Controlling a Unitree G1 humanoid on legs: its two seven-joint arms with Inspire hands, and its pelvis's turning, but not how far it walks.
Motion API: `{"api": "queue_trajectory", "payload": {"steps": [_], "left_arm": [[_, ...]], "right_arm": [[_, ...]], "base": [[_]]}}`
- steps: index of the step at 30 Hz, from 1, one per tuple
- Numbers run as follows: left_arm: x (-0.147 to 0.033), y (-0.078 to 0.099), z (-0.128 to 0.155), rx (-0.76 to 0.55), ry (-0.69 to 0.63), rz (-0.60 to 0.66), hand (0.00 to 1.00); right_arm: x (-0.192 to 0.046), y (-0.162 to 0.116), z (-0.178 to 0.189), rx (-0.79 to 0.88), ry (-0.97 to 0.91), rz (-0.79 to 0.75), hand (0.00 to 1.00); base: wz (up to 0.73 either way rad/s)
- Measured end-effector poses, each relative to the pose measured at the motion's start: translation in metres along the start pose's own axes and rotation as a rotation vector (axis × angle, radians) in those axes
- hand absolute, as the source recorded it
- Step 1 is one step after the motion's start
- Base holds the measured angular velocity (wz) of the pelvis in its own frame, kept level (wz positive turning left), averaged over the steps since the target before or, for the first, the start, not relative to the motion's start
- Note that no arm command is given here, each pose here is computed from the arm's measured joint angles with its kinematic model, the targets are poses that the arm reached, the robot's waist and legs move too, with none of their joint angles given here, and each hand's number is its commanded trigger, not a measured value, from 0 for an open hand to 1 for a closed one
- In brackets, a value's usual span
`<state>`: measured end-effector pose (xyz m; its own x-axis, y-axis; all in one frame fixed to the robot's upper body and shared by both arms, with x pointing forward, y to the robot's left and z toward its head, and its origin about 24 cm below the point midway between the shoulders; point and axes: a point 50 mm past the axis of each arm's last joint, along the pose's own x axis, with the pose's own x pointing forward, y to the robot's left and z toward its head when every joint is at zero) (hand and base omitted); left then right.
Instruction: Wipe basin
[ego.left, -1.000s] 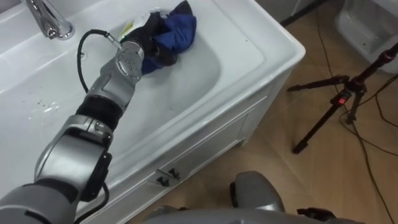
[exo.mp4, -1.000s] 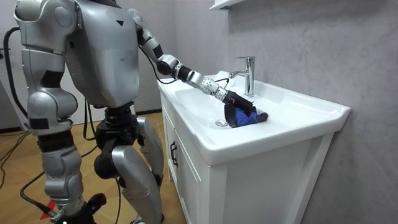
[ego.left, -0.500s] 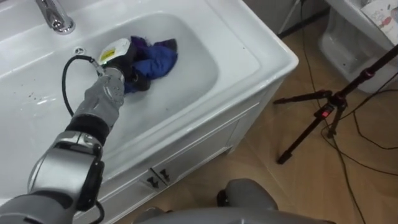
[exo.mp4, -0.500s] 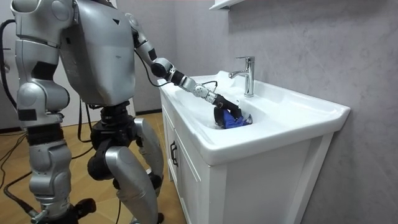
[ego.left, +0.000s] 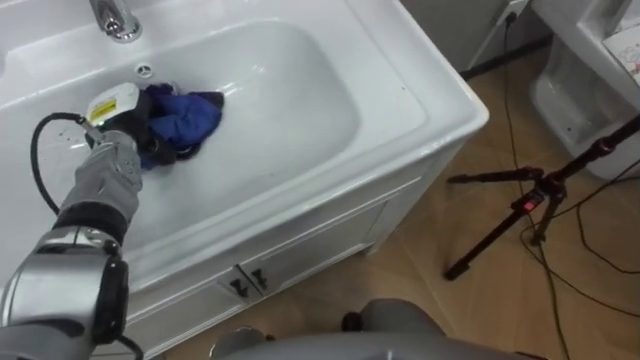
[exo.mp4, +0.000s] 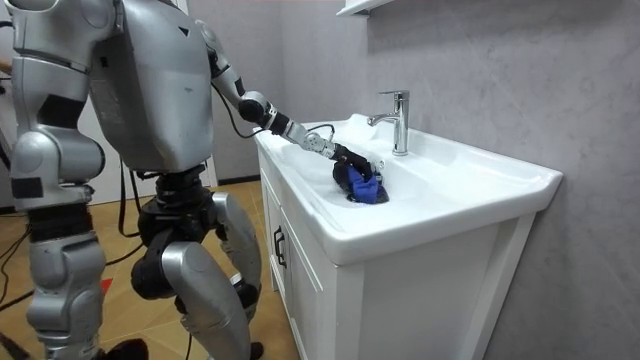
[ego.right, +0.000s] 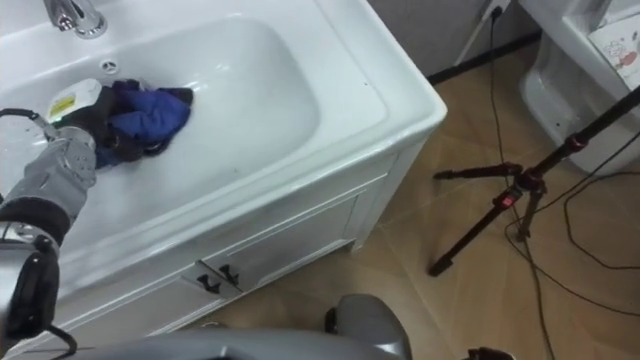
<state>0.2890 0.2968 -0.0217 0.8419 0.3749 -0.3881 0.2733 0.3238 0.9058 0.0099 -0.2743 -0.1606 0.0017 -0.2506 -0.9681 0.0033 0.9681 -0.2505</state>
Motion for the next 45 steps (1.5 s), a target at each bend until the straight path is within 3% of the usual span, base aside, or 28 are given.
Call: {"api": "queue_trajectory", "payload": {"steps": [6, 11, 21, 30, 45], "left_arm": [[-0.001, 0.028, -0.041, 0.173, 0.104, 0.093, 1.0], [-0.004, 0.038, -0.056, 0.299, 0.14, 0.117, 1.0], [-0.01, 0.024, -0.066, 0.328, 0.153, 0.082, 1.0], [-0.012, 0.021, -0.067, 0.348, 0.142, 0.066, 1.0], [-0.014, 0.038, -0.056, 0.306, 0.116, 0.147, 1.0]], "right_arm": [[-0.001, -0.006, -0.033, 0.051, 0.102, -0.04, 0.0], [-0.003, -0.024, -0.036, 0.074, 0.103, -0.085, 0.0], [-0.004, -0.036, -0.008, 0.058, 0.019, -0.135, 0.0], [-0.005, -0.041, -0.005, 0.069, 0.006, -0.164, 0.0], [-0.006, -0.049, 0.004, 0.031, -0.029, -0.179, 0.0]], "base": [[0.06], [0.14], [0.02], [0.11], [0.11]]}}
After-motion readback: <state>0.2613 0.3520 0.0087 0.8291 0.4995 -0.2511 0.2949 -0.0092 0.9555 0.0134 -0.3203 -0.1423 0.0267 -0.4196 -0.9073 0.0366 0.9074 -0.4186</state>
